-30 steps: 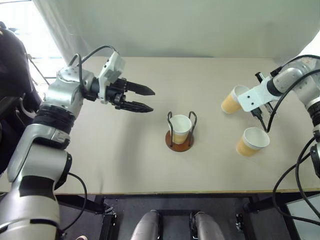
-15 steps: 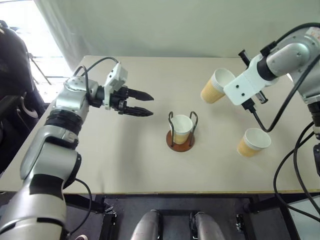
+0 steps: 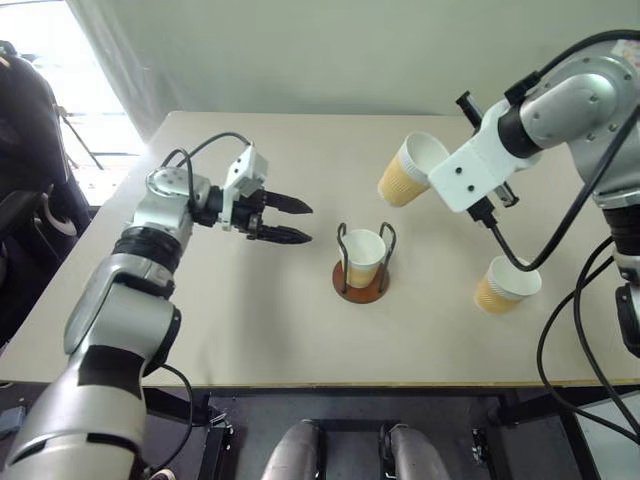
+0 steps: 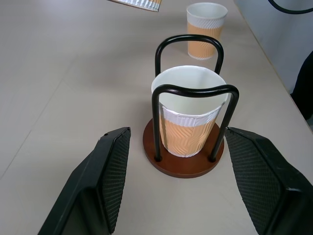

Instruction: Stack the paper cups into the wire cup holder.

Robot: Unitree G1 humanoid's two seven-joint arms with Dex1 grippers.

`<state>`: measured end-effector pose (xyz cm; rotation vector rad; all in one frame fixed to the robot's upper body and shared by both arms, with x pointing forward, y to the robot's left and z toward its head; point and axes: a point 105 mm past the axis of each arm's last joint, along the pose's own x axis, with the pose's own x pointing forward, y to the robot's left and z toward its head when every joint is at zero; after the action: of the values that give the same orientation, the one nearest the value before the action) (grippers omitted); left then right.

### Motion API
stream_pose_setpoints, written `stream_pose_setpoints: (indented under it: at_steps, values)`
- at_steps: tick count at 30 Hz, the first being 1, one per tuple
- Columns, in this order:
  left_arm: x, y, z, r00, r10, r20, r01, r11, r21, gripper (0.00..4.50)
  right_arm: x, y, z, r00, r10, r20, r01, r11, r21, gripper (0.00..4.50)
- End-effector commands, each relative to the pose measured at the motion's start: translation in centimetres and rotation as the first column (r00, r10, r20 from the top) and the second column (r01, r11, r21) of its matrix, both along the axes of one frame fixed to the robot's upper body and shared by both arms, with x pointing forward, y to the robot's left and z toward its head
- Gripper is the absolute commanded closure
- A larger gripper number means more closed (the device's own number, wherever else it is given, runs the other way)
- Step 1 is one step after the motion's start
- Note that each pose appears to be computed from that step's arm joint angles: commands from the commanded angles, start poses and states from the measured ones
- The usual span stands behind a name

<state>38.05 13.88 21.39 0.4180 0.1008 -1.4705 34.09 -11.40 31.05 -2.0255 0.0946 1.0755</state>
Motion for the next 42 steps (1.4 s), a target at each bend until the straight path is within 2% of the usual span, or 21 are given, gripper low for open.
stream_pose_setpoints:
  at_steps: [1,8,23,42]
  values:
    - [-0.3,-0.1,1.0,0.998,-0.04,0.039,0.039,0.999,0.008,1.19,-0.6,1.0,1.1,0.998,0.04,0.039,-0.041,0.999,0.028,4.49]
    - [-0.4,-0.1,1.3,0.998,-0.044,0.041,0.043,0.999,0.009,1.19,-1.0,1.9,-0.2,0.998,0.069,-0.009,-0.069,0.997,0.02,4.49]
    - [-0.2,-0.3,1.6,0.998,-0.042,0.048,0.042,0.999,0.006,1.19,-2.4,2.7,-1.2,0.993,0.098,-0.06,-0.098,0.995,0.01,4.49]
    - [-0.5,0.0,2.2,0.998,-0.045,0.055,0.045,0.999,0.001,1.19,-2.7,3.5,-3.7,0.983,0.133,-0.128,-0.134,0.991,-0.003,4.49]
